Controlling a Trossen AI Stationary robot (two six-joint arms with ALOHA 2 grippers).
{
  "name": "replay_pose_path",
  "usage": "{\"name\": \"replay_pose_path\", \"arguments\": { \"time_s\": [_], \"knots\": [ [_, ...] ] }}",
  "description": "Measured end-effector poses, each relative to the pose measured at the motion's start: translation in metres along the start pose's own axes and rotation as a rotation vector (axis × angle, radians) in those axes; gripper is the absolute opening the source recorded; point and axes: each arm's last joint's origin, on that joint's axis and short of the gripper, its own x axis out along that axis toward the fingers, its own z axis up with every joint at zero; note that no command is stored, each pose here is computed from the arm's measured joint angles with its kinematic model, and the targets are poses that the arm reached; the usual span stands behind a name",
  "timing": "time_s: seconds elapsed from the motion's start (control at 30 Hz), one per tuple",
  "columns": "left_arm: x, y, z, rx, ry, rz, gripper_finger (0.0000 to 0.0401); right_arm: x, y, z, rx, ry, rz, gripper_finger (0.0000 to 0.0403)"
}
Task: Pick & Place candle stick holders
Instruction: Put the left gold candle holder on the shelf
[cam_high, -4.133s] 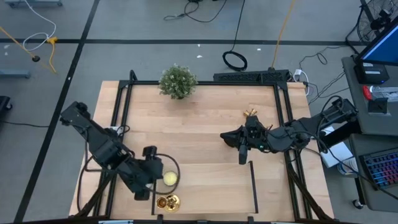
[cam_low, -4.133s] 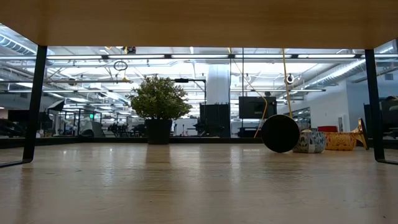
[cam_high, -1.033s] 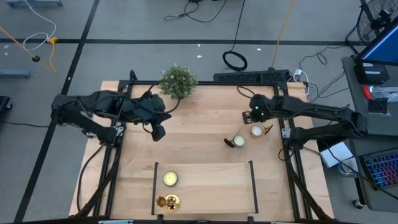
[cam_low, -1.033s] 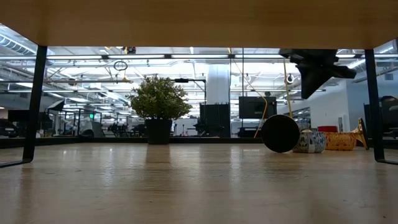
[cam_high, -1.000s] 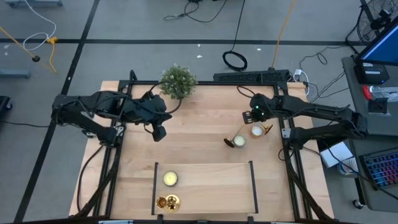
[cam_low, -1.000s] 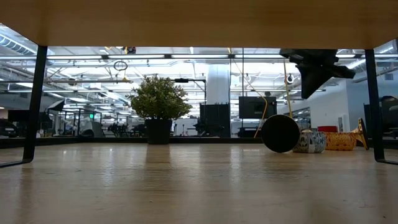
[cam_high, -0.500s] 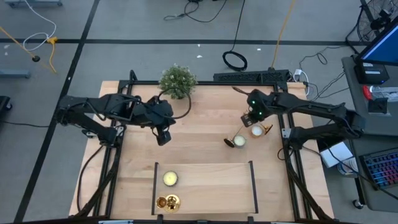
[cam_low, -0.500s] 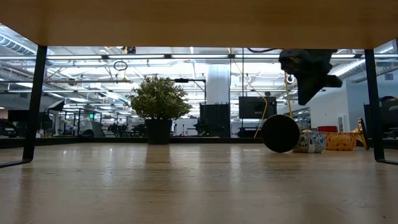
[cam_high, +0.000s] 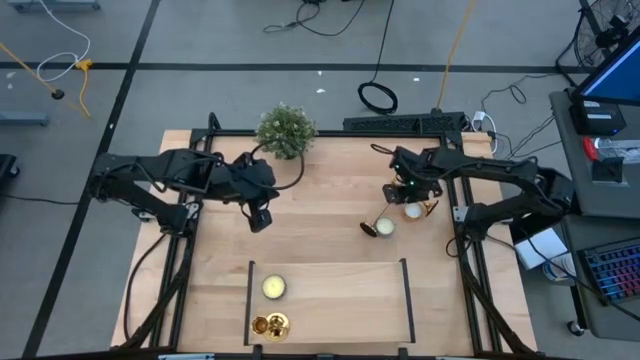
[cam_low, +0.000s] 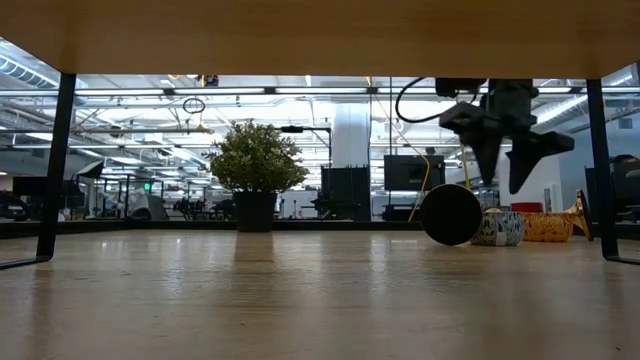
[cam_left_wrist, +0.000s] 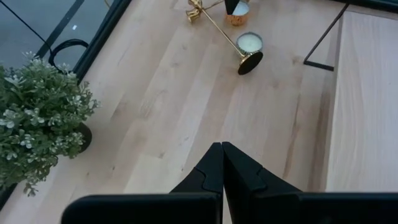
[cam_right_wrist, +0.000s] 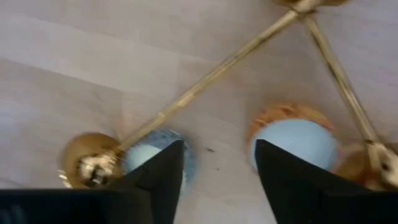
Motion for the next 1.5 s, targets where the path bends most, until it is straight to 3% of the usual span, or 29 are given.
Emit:
{"name": "replay_pose_path", "arguments": {
  "time_s": [0.23,0.97,1.13,1.5],
  "knots": [
    [-0.001,-0.003,-0.001,0.035,-0.011,0.02,0.0003,0.003,0.006,0.005,0.083,-0.028,0.041,0.0251],
    [-0.003,-0.007,-0.005,0.064,0.002,0.03,0.0003,0.037,0.014,0.02,0.134,-0.019,-0.02,0.0246],
    [-0.003,-0.006,-0.006,0.068,0.015,0.035,0.0003,0.04,0.017,0.023,0.129,-0.059,-0.011,0.0229],
    [-0.003,-0.006,-0.006,0.068,0.017,0.036,0.0003,0.042,0.017,0.024,0.121,-0.07,-0.001,0.0149]
  ]
}}
